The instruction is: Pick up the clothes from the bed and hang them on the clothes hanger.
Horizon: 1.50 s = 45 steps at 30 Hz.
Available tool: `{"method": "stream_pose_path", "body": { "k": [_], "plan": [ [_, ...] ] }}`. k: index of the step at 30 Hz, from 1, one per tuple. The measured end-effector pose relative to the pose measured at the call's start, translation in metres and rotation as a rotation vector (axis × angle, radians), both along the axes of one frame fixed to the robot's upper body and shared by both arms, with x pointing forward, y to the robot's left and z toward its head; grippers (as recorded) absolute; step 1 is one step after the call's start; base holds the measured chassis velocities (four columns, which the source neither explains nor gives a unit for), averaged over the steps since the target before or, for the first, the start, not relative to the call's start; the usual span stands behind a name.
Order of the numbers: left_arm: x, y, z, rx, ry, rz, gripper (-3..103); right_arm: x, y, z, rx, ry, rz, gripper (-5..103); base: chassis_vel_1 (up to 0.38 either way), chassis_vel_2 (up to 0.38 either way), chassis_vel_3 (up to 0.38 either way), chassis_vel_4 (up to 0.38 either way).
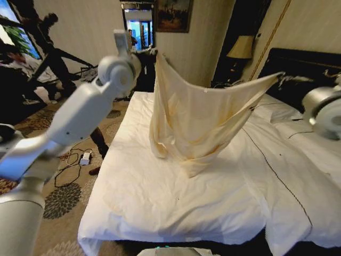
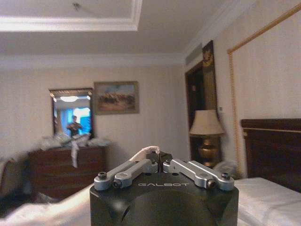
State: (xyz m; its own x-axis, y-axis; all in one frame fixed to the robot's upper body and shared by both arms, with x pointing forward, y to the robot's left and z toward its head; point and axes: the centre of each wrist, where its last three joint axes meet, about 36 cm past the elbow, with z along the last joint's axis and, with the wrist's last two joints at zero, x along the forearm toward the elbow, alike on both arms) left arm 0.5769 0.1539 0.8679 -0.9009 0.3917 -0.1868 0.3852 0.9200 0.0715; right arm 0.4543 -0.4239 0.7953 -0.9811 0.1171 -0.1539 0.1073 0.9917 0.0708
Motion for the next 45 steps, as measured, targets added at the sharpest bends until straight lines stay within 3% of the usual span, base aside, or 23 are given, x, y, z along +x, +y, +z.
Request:
{"method": "stream_pose_path", "body": {
  "k": [6,10,15,19,22,26,27,29,32,33,37,38,42,45],
  "plan": [
    [0.006,0.002,0.042,0.006,-0.057,0.041,0,0.041,0.037,0.023,0.051,-0.059,0.075,0,0.0,0.0,0.0,0.0],
    [0.037,0.009,0.074,0.008,-0.077,0.117,0,0.086,0.049,0.042,0.079,-0.068,0.067,0,0.0,0.0,0.0,0.0],
    [0.07,0.009,0.098,0.024,-0.115,0.179,0,0.136,0.062,0.084,0.106,-0.09,0.054,0,0.0,0.0,0.0,0.0],
    [0.072,0.016,0.096,0.045,-0.126,0.2,0,0.147,0.077,0.103,0.108,-0.1,0.075,0,0.0,0.0,0.0,0.0],
    [0.053,0.021,0.083,0.079,-0.135,0.182,0,0.135,0.083,0.103,0.093,-0.105,0.109,0,0.0,0.0,0.0,0.0],
    [-0.015,0.041,0.053,0.191,-0.2,0.152,0,0.067,0.084,0.086,0.066,-0.117,0.178,0,0.0,0.0,0.0,0.0],
    [-0.015,0.041,0.053,0.191,-0.2,0.152,0,0.067,0.084,0.086,0.066,-0.117,0.178,0,0.0,0.0,0.0,0.0],
    [-0.052,0.062,0.043,0.229,-0.22,0.177,0,0.021,0.075,0.068,0.028,-0.112,0.183,0,0.0,0.0,0.0,0.0],
    [-0.113,0.074,0.032,0.269,-0.245,0.149,0,-0.04,0.09,0.055,-0.061,-0.109,0.216,0,0.0,0.0,0.0,0.0],
    [-0.113,0.074,0.032,0.269,-0.245,0.149,0,-0.04,0.09,0.055,-0.061,-0.109,0.216,0,0.0,0.0,0.0,0.0],
    [-0.184,0.083,0.039,0.275,-0.284,0.111,0,-0.108,0.112,0.072,-0.07,-0.146,0.275,0,0.0,0.0,0.0,0.0],
    [-0.184,0.083,0.039,0.275,-0.284,0.111,0,-0.108,0.112,0.072,-0.07,-0.146,0.275,0,0.0,0.0,0.0,0.0],
    [-0.251,0.1,0.058,0.273,-0.364,0.096,0,-0.158,0.112,0.1,-0.083,-0.229,0.274,0,0.0,0.0,0.0,0.0],
    [-0.274,0.112,0.062,0.272,-0.372,0.118,0,-0.177,0.113,0.109,-0.085,-0.249,0.273,0,0.0,0.0,0.0,0.0]
  ]
}}
